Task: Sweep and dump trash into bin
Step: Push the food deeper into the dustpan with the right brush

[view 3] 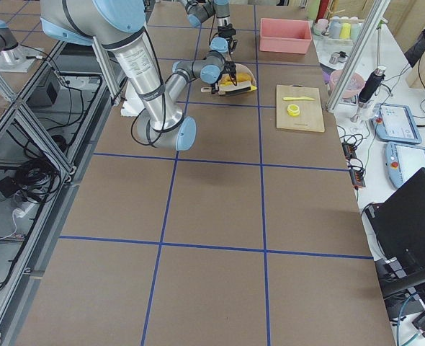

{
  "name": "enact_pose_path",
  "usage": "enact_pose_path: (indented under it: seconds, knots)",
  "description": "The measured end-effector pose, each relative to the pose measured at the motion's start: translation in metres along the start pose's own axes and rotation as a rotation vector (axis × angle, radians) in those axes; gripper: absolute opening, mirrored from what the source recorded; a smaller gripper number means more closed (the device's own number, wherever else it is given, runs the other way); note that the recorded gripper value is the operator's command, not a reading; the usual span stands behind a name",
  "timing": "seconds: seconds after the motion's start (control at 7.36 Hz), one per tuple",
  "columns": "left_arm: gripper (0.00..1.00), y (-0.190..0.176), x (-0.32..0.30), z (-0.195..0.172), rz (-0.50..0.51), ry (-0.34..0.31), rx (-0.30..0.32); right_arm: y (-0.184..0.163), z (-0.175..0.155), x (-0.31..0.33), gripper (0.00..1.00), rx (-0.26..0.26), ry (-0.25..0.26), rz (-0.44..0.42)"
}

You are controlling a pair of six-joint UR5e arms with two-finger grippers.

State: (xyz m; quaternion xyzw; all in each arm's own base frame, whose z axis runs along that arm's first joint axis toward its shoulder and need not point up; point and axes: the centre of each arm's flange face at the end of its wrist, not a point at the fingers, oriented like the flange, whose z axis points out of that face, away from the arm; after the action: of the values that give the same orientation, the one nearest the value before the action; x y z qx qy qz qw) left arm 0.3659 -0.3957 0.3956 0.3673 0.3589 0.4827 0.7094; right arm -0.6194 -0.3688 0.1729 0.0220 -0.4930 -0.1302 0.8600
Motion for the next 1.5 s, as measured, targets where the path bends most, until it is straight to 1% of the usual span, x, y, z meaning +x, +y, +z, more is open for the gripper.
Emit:
enact_pose_path:
  seconds: [0.41, 0.68, 0.95, 1.09, 1.5]
  knots:
    - [0.2, 0.0, 0.0, 0.0, 0.0, -0.001, 0.001, 0.003, 0.017, -0.005, 0.0, 0.028, -0.054, 0.021]
    - [0.21, -0.001, 0.0, -0.001, 0.001, -0.002, 0.006, 0.004, 0.015, -0.01, 0.0, 0.051, -0.106, 0.056]
    - [0.21, -0.004, 0.001, -0.003, 0.004, -0.003, 0.014, 0.006, 0.011, -0.015, 0.0, 0.061, -0.15, 0.093]
    - [0.21, -0.005, 0.001, -0.003, 0.004, -0.003, 0.017, 0.007, 0.01, -0.016, 0.0, 0.062, -0.158, 0.102]
    - [0.21, -0.009, 0.001, -0.003, 0.005, -0.004, 0.022, 0.01, 0.012, -0.013, 0.0, 0.046, -0.146, 0.114]
